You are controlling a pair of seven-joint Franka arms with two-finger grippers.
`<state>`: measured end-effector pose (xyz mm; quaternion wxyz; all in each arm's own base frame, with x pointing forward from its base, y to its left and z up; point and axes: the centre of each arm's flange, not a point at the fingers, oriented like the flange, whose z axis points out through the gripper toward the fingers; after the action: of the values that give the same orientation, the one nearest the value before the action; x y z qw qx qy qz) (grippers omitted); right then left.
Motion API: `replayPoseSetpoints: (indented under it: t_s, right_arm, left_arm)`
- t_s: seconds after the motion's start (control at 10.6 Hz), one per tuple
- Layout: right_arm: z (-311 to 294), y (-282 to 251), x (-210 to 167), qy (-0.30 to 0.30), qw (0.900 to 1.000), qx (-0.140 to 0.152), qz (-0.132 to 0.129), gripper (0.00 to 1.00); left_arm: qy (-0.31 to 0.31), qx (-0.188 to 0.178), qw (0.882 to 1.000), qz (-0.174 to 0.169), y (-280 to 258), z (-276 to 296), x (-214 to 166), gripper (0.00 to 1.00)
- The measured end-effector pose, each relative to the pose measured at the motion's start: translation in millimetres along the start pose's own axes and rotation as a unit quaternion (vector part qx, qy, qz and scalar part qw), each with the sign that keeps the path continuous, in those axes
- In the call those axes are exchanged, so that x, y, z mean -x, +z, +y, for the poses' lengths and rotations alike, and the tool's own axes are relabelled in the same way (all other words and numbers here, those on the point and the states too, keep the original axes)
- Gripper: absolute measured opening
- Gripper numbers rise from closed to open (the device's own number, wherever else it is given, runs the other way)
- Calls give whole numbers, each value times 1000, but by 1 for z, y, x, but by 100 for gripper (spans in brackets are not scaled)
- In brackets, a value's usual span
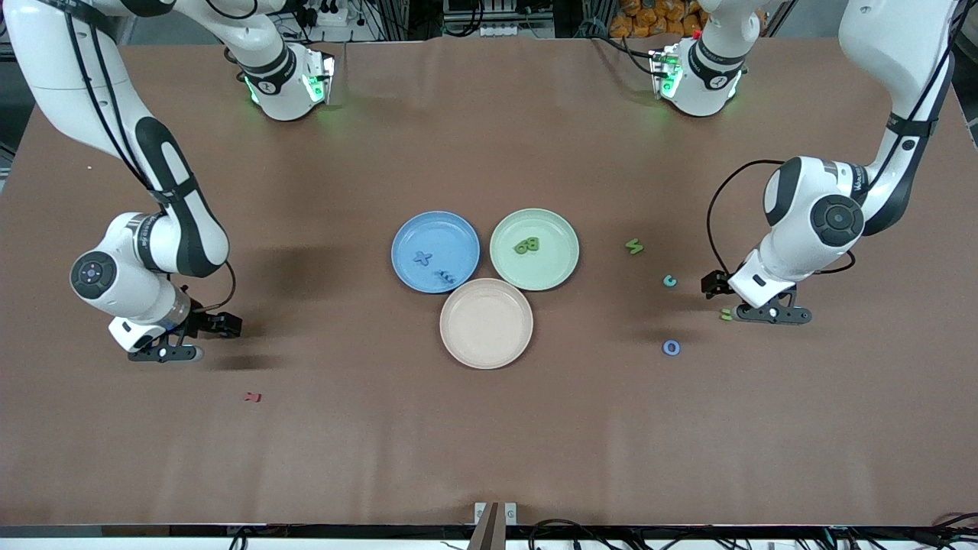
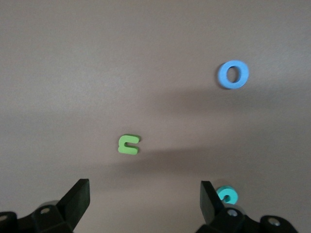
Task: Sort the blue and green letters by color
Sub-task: 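Grasp the blue c with the right gripper while the left reaches n, then drop the c on the blue plate while the left gripper grasps n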
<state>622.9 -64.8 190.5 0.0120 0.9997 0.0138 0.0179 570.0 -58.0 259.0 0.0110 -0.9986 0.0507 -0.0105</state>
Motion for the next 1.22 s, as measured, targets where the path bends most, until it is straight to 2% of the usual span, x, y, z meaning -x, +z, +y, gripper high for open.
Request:
replayPoseSetpoints:
  t_s: [0.47, 0.66, 0.75, 1.04, 1.22]
  right_arm:
    - [1, 20, 13, 3, 1000, 0, -5, 97]
    - [0, 22, 15, 4, 1000, 0, -6, 94]
    - [0, 22, 15, 4, 1000, 0, -6, 84]
    - [-3, 15, 12, 6, 1000, -4, 3, 37]
    - [-2, 15, 12, 15, 1000, -8, 6, 35]
  left_arm:
    - [0, 7, 1000, -8, 36, -15, 6, 96]
    - [22, -13, 1000, 3, 47, -34, 4, 93]
    - [20, -16, 1000, 7, 52, -46, 1, 93]
    - [27, -11, 999, 16, 66, -48, -6, 91]
    - [33, -9, 999, 18, 72, -46, -11, 91]
